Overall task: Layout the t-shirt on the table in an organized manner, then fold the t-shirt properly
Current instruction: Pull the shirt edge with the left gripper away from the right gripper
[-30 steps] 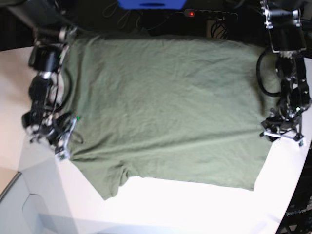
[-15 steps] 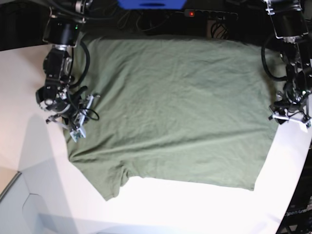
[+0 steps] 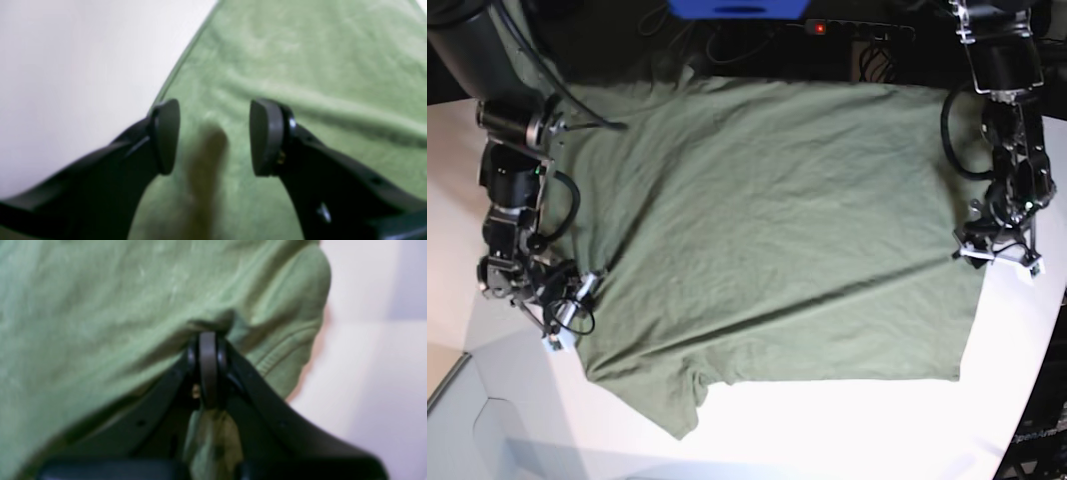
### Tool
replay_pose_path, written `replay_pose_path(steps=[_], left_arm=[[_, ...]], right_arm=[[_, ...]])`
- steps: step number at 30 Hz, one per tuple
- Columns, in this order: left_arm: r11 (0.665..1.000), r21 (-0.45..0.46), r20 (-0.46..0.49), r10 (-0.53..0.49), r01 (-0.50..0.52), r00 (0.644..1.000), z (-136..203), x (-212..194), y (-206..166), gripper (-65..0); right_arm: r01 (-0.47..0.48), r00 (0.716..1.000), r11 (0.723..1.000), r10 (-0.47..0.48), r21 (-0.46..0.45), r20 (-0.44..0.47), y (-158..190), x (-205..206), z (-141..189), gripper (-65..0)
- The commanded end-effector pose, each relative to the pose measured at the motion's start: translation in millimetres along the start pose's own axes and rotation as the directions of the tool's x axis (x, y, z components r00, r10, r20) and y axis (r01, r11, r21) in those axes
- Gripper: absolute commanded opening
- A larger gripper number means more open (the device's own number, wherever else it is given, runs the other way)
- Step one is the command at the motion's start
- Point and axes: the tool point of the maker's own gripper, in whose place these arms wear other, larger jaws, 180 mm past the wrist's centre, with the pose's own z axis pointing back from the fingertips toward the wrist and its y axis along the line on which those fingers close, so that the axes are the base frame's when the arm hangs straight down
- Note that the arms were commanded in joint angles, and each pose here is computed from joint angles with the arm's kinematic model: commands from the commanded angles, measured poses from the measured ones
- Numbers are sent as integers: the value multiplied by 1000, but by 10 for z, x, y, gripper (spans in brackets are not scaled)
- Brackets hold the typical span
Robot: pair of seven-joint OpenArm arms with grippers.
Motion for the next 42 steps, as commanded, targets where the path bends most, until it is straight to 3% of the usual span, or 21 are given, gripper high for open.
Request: replay_pose_path(steps=[1,9,13,18,21,25,30,33,42], left_arm=[[1000,-18,60,-10,11,998,45,225,-59,-321],[998,-47,109,-27,32,994,176,380,-163,-321],[994,-65,148,-83,93,986,421,325,-209,-321],[990,-36,97,-133,137,986,549,-18,-19,-321],[994,24,60,-111,110,992,609,-180,307,-321],[993,95,63,-77,71,995,713,-184,660,-321],[990,128,40,-58,53,997,658,-258,816,-320],[992,123,22,-31,28,999,524,-269,771,-320],[995,64,-30,-79,81,996,335,-416,457,-320]], right_arm=[[-3,1000,999,3,-41,-2,-118,84,15,-650],[-49,987,989,69,-140,143,-382,646,309,-650],[-109,985,964,138,-243,104,-505,598,614,-650],[-182,979,929,203,-322,31,-334,278,948,-650],[-255,966,927,257,-273,-29,-9,-38,1045,-650],[-250,968,937,243,-244,-57,290,-336,1097,-650],[-234,971,953,216,-195,-107,397,-611,988,-650],[-218,971,962,196,-164,-138,428,-744,890,-650],[-218,974,963,204,-158,-103,446,-701,865,-650]])
